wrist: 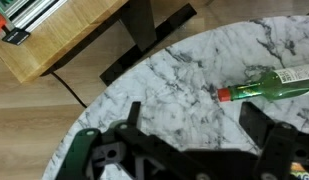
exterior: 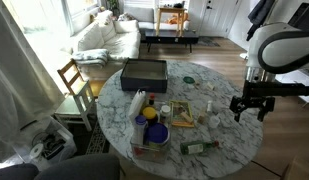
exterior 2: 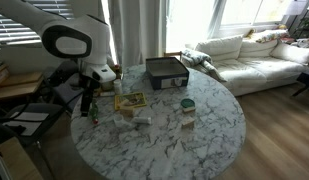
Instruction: Pick up the green hot sauce bottle to make it stand upright and place a wooden block on top of it
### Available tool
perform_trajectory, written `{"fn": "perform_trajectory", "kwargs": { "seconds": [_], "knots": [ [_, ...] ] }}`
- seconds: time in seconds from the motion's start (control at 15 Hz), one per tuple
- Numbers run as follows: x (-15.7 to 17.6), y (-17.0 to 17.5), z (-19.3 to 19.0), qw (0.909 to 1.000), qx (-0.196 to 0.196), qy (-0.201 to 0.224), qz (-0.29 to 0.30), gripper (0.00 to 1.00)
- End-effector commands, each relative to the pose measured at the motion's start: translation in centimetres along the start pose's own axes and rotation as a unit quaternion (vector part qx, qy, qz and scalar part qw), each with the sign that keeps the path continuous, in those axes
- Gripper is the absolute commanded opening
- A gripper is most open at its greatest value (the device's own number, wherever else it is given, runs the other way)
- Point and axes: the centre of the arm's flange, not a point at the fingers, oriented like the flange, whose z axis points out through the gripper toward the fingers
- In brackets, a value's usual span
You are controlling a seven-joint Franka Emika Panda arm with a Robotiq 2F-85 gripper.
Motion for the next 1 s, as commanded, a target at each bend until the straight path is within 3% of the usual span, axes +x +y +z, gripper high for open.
{"fn": "perform_trajectory", "kwargs": {
  "seconds": [0.0, 0.33, 0.73, 0.93],
  "knots": [
    [1.0, -0.4, 1.7, 0.9966, 0.075, -0.032, 0.014, 1.00],
    [2.8, -0.5, 6.9, 0.9735, 0.197, -0.082, 0.082, 1.00],
    [3.5, -0.7, 11.7, 0.9251, 0.323, -0.135, 0.148, 1.00],
    [3.6, -1.1, 12.9, 0.9210, 0.330, -0.144, 0.148, 1.00]
  ]
}}
